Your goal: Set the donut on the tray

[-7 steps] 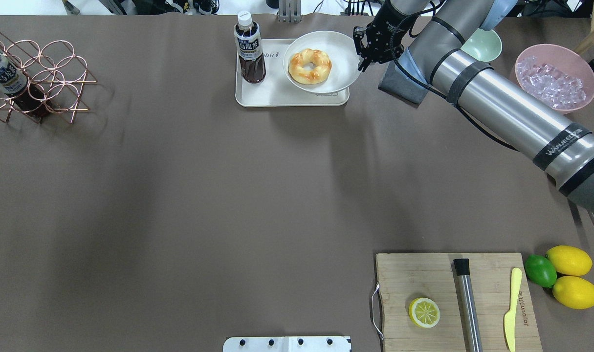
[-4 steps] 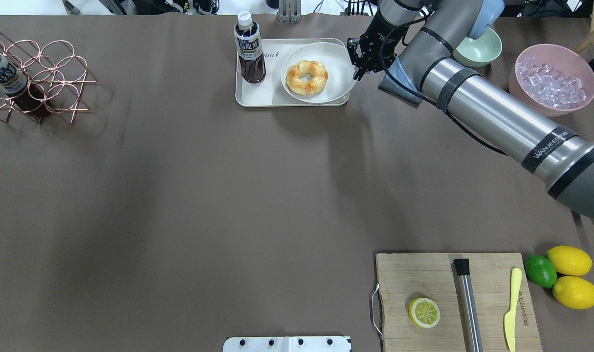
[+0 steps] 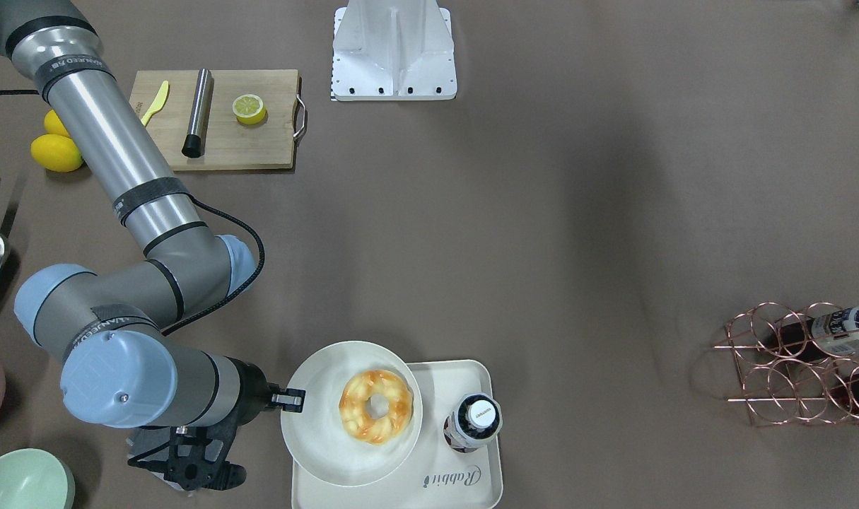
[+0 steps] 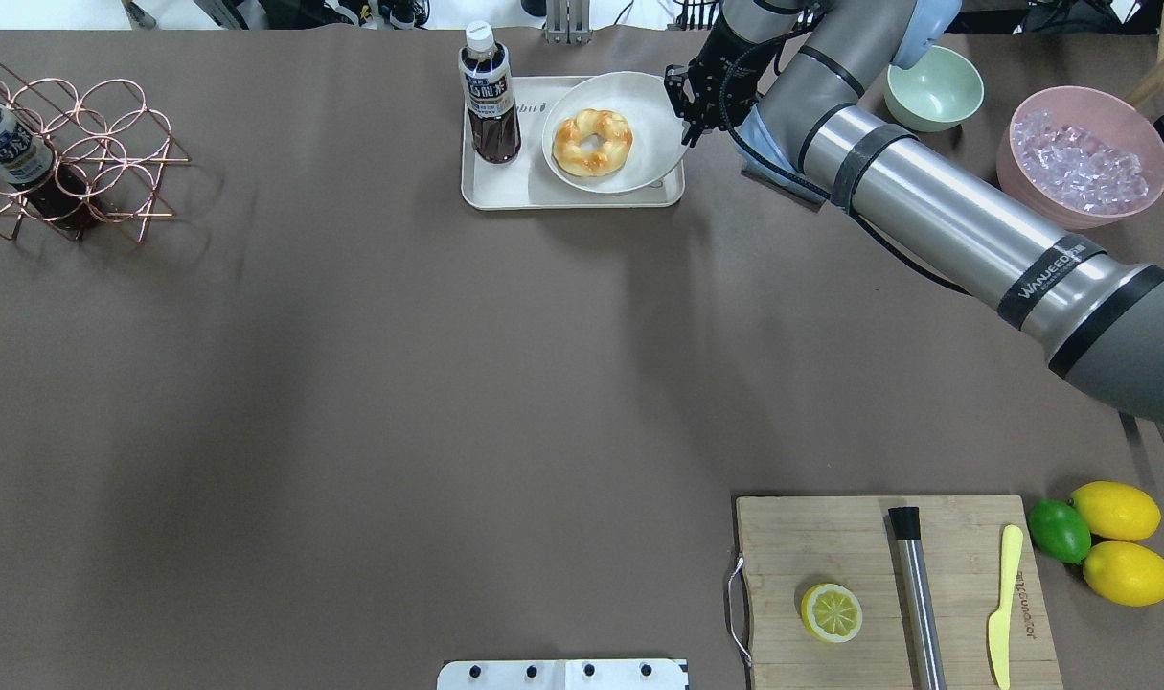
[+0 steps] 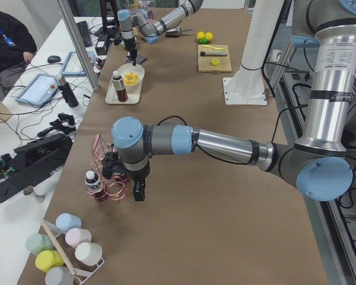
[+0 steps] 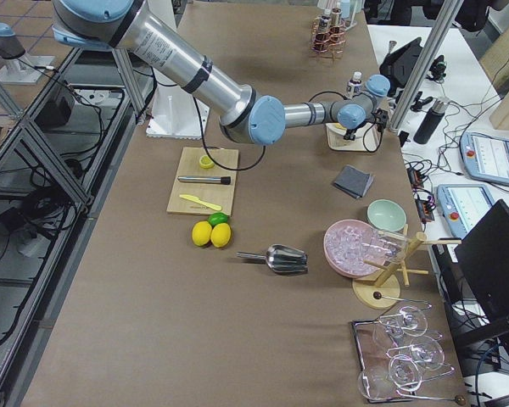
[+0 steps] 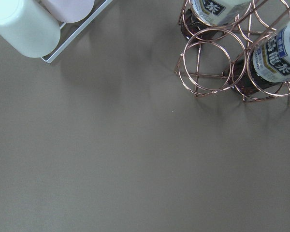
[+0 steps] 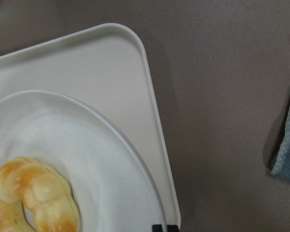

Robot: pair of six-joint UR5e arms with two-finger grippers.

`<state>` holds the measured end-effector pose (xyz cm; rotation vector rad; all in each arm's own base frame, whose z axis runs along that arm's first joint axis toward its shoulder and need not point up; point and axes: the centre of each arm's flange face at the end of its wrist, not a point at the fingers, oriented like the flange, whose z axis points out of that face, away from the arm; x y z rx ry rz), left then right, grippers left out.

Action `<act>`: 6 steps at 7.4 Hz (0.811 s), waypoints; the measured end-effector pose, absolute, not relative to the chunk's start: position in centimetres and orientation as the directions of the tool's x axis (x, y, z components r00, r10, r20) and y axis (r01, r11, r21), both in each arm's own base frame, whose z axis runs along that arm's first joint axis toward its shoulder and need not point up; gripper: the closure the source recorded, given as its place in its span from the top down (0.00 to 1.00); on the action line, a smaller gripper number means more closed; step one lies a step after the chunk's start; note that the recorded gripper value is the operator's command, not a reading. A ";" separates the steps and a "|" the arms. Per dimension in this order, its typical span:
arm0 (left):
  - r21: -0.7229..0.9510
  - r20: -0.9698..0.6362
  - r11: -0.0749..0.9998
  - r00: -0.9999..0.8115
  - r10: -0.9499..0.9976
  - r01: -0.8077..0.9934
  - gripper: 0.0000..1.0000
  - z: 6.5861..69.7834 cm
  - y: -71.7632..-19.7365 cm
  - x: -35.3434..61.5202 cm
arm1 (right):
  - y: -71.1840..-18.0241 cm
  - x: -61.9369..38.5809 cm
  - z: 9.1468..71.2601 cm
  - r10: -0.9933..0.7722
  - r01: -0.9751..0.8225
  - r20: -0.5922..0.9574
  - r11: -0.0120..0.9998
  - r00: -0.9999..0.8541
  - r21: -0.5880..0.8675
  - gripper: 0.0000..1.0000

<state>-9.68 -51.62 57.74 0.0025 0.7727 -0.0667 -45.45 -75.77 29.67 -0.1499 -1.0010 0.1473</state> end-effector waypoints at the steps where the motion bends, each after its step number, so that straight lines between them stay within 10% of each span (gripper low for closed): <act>1: -0.023 -0.698 0.998 0.714 -0.060 0.061 0.98 57.7 -51.6 -9.7 | -75.9 -45.5 29.5 0.206 -0.068 0.820 0.977 0.534 -0.201 0.98; 6: -0.020 -0.678 0.998 0.733 -0.058 0.061 0.98 57.8 -51.7 -9.9 | -76.4 -45.3 29.1 0.237 -0.110 0.809 0.971 0.537 -0.212 0.99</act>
